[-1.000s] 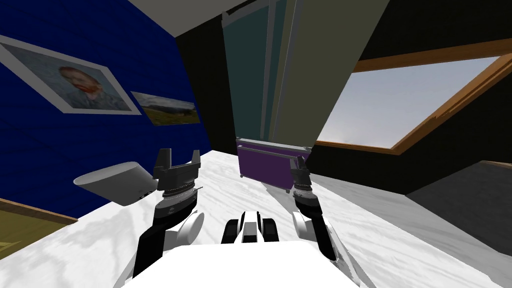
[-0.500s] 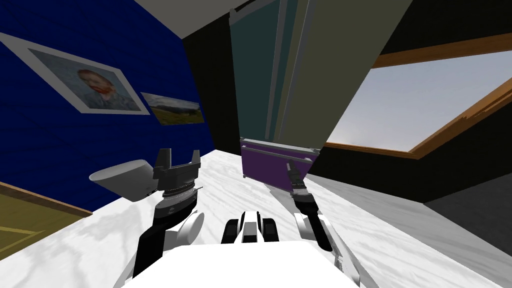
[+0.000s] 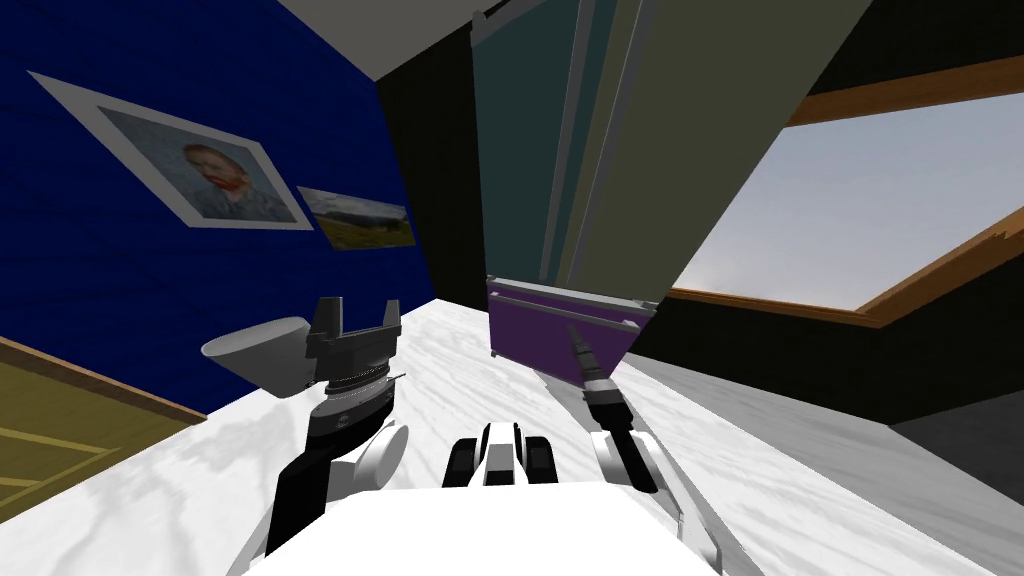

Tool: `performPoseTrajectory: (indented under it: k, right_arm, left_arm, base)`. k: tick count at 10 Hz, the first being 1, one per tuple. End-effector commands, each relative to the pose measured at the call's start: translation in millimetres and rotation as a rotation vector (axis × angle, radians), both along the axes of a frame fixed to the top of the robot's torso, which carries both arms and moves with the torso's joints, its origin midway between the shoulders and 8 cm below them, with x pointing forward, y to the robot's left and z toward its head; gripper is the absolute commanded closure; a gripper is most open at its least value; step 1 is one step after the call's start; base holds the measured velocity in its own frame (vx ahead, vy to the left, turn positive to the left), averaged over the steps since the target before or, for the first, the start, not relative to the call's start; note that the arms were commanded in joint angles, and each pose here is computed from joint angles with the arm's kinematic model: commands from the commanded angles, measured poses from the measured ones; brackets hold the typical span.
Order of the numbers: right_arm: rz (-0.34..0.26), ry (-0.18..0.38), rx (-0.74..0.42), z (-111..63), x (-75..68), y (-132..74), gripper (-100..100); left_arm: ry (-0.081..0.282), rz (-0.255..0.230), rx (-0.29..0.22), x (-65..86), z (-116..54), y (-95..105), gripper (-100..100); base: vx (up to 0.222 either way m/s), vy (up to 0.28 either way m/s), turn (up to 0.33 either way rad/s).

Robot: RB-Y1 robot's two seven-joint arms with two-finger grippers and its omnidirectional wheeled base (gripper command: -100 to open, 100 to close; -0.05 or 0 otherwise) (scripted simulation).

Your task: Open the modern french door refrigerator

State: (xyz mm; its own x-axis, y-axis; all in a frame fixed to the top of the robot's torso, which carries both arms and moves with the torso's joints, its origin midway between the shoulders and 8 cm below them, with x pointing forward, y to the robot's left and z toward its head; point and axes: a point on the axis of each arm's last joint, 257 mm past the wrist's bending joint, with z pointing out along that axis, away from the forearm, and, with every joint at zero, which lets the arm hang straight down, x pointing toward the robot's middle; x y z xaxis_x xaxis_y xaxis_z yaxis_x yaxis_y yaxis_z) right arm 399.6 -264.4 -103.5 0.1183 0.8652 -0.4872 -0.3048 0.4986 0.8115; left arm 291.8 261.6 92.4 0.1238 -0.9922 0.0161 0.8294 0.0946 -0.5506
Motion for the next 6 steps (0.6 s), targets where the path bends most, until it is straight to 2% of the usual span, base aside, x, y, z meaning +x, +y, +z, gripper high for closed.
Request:
performPoseTrajectory:
  k: [1,3,4,6]
  right_arm:
    - [-0.048,0.125,-0.073,-44.2,12.5,-11,-100]
    - [-0.076,0.164,-0.1,-54.5,14.4,-16,-100]
    - [-0.098,0.226,-0.149,-79.4,16.2,-25,-100]
    - [-0.129,0.266,-0.17,-89.1,16.8,-33,-100]
  left_arm:
    - [0.0,0.0,0.0,0.0,0.0,0.0,0]
    - [0.0,0.0,0.0,0.0,0.0,0.0,0]
    - [0.0,0.0,0.0,0.0,0.0,0.0,0]
    - [0.0,0.0,0.0,0.0,0.0,0.0,0]
  base:
    - [0.059,0.091,0.117]
    - [0.049,0.063,0.034]
    - [0.049,0.081,0.115]
    - [0.05,0.06,0.041]
